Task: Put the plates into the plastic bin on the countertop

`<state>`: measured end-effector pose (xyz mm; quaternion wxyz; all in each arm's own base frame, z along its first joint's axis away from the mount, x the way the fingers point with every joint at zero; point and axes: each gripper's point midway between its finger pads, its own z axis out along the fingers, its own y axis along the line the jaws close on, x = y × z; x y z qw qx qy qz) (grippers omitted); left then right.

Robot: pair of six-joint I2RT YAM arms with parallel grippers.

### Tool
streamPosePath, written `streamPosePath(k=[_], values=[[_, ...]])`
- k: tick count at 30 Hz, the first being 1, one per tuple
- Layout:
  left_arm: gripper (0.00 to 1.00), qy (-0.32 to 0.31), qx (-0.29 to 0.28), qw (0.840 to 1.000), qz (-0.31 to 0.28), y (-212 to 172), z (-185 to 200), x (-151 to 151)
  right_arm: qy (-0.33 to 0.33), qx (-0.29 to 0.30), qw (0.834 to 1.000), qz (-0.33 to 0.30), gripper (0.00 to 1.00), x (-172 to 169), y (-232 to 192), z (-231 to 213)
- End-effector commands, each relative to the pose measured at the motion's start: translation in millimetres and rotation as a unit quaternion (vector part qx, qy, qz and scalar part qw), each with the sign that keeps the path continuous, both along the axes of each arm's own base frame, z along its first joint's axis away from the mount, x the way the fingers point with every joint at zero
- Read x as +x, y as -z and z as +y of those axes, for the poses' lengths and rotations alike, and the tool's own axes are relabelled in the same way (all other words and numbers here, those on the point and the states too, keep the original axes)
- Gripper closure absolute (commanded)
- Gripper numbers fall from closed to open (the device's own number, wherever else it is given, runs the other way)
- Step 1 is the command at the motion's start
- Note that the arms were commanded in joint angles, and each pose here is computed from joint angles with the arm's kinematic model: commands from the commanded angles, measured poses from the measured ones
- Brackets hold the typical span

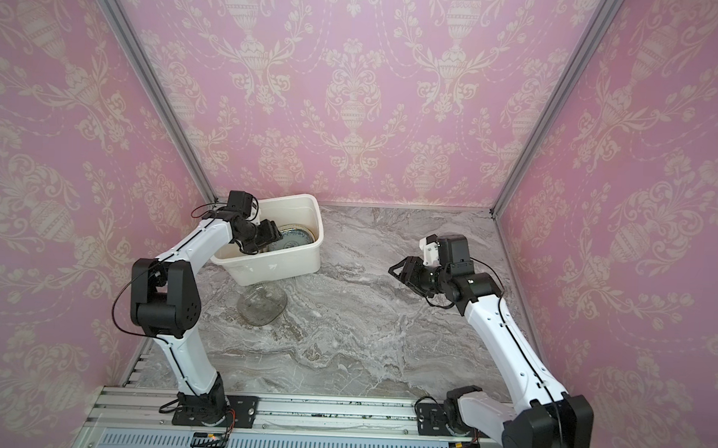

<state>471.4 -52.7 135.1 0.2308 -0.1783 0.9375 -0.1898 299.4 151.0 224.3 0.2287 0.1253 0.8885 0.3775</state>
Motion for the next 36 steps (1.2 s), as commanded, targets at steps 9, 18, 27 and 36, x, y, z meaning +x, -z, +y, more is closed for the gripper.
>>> streamPosePath(k=[9, 18, 27, 36], values=[[0.15, 0.001, -0.013, 0.978, -0.209, -150, 1, -23, 0.067, 0.006, 0.998, -0.011, 0.41, -1, 5, 23], [0.13, 0.001, -0.056, 0.957, -0.286, -199, -8, -80, 0.030, -0.016, 0.998, -0.062, 0.37, -21, 37, 136], [0.14, -0.037, -0.130, 0.938, -0.321, -200, -12, -108, 0.010, -0.048, 0.998, -0.025, 0.38, -19, 73, 234], [0.15, -0.025, -0.131, 0.935, -0.330, -207, -16, -127, 0.083, -0.025, 0.995, 0.045, 0.39, -31, 104, 290]])
